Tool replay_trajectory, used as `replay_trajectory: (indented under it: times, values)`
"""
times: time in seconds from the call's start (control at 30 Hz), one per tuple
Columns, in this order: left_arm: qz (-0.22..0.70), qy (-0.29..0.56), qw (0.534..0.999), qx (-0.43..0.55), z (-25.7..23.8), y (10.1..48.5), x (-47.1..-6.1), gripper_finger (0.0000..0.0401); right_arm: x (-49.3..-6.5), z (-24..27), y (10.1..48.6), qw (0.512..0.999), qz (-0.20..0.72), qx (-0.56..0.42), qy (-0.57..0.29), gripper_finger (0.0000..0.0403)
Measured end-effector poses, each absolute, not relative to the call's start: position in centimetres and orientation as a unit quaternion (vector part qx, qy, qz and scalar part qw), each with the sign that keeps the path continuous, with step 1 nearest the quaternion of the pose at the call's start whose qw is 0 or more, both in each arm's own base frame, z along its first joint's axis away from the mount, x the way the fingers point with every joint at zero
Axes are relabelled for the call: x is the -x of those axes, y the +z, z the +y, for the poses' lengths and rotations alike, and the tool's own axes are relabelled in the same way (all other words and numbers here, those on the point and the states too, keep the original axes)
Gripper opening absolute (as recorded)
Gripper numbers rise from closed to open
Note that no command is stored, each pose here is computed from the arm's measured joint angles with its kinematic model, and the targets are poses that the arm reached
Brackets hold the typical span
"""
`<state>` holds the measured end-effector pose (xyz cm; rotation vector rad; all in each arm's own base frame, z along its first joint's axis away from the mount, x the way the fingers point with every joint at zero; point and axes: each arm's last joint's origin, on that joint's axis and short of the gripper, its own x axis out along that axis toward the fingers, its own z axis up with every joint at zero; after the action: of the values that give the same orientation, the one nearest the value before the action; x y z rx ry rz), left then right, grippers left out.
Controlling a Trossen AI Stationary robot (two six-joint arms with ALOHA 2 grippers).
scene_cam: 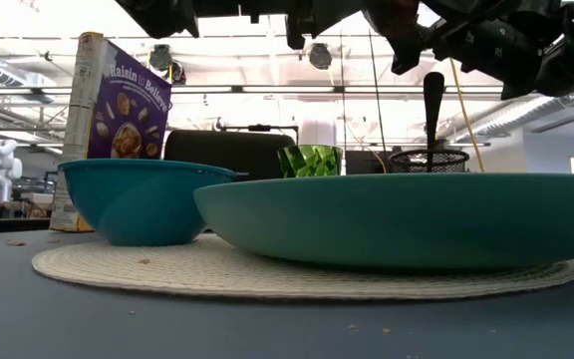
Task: Arrange a breakfast setting
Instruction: Put the red apple on the white mat
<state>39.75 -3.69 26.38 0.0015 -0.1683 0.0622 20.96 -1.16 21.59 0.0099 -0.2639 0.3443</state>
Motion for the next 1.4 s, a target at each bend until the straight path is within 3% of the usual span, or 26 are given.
replay_trajectory:
  times: [0.2, 0.97, 1.4]
  values:
    - [-0.079, 0.030, 0.996, -0.002, -3.69, 26.33, -39.74, 0.0250, -20.95, -1.16, 21.57, 0.977, -0.131, -0.005, 0.170, 0.0272]
    - [-0.082, 0.027, 0.996, -0.001, -3.72, 26.41, -39.73, 0.0244, -20.93, -1.17, 21.59, 0.977, -0.134, 0.007, 0.168, 0.0289]
    - [-0.098, 0.028, 0.995, 0.004, -3.68, 27.21, -39.42, 0.0244, -20.93, -1.16, 21.54, 0.977, -0.131, 0.009, 0.169, 0.0375]
